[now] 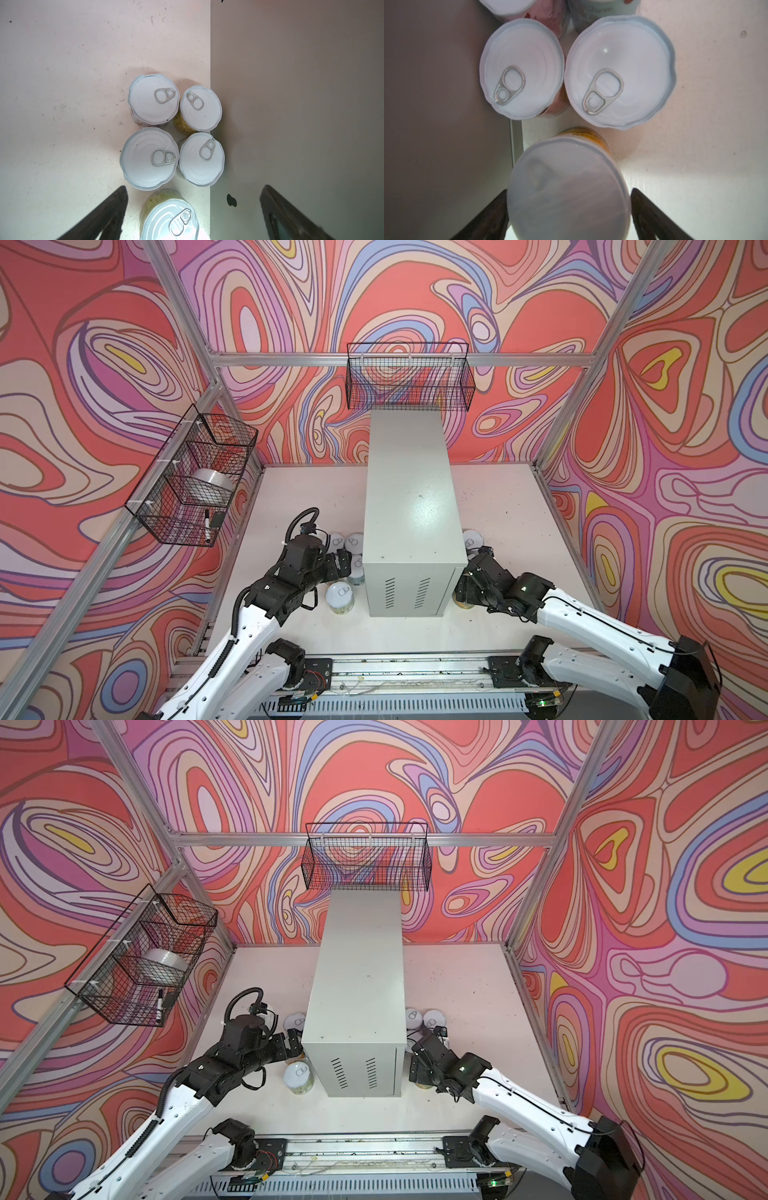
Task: Place and organize the canned foods onto the counter
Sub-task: 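Close the right gripper around the orange-labelled tub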
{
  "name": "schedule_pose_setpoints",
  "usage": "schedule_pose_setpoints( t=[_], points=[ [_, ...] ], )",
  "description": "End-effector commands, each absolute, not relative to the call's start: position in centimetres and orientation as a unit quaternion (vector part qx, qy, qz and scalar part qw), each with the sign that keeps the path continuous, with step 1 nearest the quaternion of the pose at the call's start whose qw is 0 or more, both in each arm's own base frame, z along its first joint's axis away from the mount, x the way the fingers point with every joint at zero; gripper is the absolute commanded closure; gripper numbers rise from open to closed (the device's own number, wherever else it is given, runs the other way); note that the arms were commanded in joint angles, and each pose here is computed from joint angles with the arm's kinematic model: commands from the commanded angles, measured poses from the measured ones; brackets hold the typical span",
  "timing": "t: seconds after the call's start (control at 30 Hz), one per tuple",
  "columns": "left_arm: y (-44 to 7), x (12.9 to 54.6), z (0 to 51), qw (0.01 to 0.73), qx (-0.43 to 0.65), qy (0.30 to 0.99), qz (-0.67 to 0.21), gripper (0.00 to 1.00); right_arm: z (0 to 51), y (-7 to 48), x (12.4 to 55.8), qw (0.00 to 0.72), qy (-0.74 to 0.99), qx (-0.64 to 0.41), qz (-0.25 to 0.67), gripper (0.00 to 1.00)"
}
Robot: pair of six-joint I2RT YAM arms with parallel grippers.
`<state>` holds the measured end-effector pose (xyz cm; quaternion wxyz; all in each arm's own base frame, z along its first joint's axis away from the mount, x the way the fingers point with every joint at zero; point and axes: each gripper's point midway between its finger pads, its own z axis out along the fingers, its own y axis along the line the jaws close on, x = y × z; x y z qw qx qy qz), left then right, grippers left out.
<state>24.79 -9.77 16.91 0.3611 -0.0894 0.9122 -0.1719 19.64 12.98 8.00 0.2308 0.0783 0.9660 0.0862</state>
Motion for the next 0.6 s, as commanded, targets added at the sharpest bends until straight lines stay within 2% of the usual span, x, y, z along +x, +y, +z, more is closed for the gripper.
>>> schedule_pose_setpoints(
  t=[0.0,0.57],
  points=[
    [-9.9,25.1,16.9,0.367,-0.086,0.911,-0.17,0.0,6.8,11.5,20.1,0.25,0.96,0.112,0.054,0.09],
    [-10.4,26.0,15.1,0.36,-0.076,0.915,-0.166,0.0,5.0,11.1,21.7,0.281,0.953,0.112,0.015,0.09]
  ],
)
